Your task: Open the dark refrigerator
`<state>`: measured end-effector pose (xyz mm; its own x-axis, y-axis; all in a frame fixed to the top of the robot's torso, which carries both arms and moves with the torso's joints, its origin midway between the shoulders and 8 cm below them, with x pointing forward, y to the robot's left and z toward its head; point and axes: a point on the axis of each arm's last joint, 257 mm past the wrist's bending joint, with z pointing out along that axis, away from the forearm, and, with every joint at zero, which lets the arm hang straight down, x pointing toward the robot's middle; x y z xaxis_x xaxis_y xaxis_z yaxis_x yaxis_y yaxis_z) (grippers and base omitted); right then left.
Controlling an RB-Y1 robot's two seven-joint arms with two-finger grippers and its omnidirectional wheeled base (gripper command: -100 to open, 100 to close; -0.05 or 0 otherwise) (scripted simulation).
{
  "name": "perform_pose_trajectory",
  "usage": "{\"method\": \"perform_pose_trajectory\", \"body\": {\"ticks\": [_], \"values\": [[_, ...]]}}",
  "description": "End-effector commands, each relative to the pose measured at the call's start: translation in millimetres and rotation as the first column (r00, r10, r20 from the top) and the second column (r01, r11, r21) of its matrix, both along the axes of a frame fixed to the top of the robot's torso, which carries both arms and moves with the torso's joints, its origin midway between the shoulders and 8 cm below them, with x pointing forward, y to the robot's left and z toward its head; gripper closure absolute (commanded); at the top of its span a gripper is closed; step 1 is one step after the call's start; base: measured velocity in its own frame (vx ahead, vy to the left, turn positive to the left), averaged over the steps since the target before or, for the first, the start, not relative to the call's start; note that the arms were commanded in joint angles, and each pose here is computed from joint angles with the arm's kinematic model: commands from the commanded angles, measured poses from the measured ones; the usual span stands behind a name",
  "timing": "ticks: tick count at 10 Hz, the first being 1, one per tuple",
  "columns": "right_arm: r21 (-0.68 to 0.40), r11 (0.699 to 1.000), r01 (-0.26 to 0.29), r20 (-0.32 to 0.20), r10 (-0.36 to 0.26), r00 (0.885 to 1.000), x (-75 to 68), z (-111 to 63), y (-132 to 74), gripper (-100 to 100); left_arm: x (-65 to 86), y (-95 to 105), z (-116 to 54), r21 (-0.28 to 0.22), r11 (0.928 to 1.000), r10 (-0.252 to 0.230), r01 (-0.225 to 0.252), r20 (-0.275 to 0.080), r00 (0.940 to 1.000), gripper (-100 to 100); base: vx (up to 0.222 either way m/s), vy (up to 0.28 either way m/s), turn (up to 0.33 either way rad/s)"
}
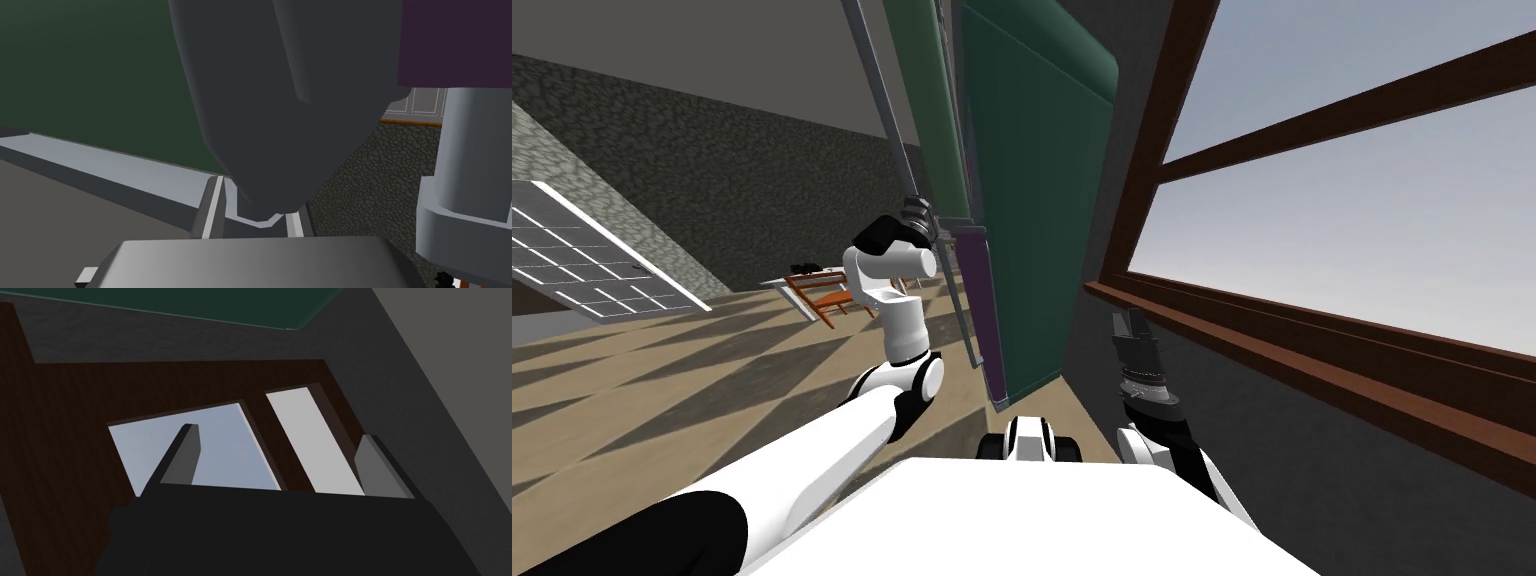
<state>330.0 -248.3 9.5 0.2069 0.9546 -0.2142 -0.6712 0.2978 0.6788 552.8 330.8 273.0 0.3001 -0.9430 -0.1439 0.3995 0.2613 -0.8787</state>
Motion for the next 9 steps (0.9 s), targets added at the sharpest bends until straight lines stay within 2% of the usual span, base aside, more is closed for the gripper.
{"method": "perform_pose_trajectory", "body": {"ticks": [1, 2, 3, 4, 6, 7, 8, 9], "values": [[0.0, 1.0, 0.0, 0.0, 0.0, 1.0, 0.0, -0.1, -0.1, 0, 11.5, 16.7, 7.8, 0.03, 0.9994, 0.018, -0.019, 0.018, 0.9997, 100, -0.031, 0.01, 0.023], [0.0, 1.0, 0.0, 0.0, 0.0, 1.0, -0.1, -0.2, -0.1, 0, 16.8, 23.8, 3.6, 0.036, 0.9988, 0.032, -0.032, 0.0, 0.9995, 100, 0.011, -0.024, 0.063], [0.0, 1.0, 0.0, -0.001, 0.0, 1.0, -0.1, -0.2, -0.1, 0, 28.0, 16.7, -5.1, 0.016, 0.9995, -0.027, 0.027, -0.009, 0.9996, 100, -0.105, 0.073, -0.247], [0.0, 1.0, 0.0, 0.0, 0.0, 1.0, 0.0, 0.0, 0.0, 0, 29.8, 26.8, -2.7, 0.017, 0.9997, -0.016, 0.016, -0.003, 0.9999, 100, -0.178, 0.122, -0.367], [0.0, 1.0, 0.0, 0.0, 0.0, 1.0, -0.1, -0.1, -0.1, 0, 34.8, 48.4, 0.7, 0.045, 0.9988, 0.019, -0.019, 0.003, 0.9998, 100, -0.075, 0.041, -0.058], [0.0, 1.0, 0.0, -0.001, 0.0, 1.0, -0.1, -0.2, -0.1, 0, 42.1, 60.1, -7.5, 0.047, 0.9982, 0.04, -0.038, -0.025, 0.9989, 100, -0.006, -0.024, 0.042], [0.0, 1.0, 0.0, -0.001, 0.0, 1.0, -0.1, -0.2, -0.1, 0, 53.8, 56.1, -20.2, 0.015, 0.9997, -0.019, 0.019, -0.034, 0.9993, 100, -0.114, 0.061, -0.268], [0.0, 1.0, 0.0, 0.0, 0.0, 1.0, 0.0, -0.1, -0.1, 0, 53.6, 67.8, -15.9, 0.015, 0.9998, -0.009, 0.009, -0.023, 0.9997, 100, -0.179, 0.097, -0.364]]}}
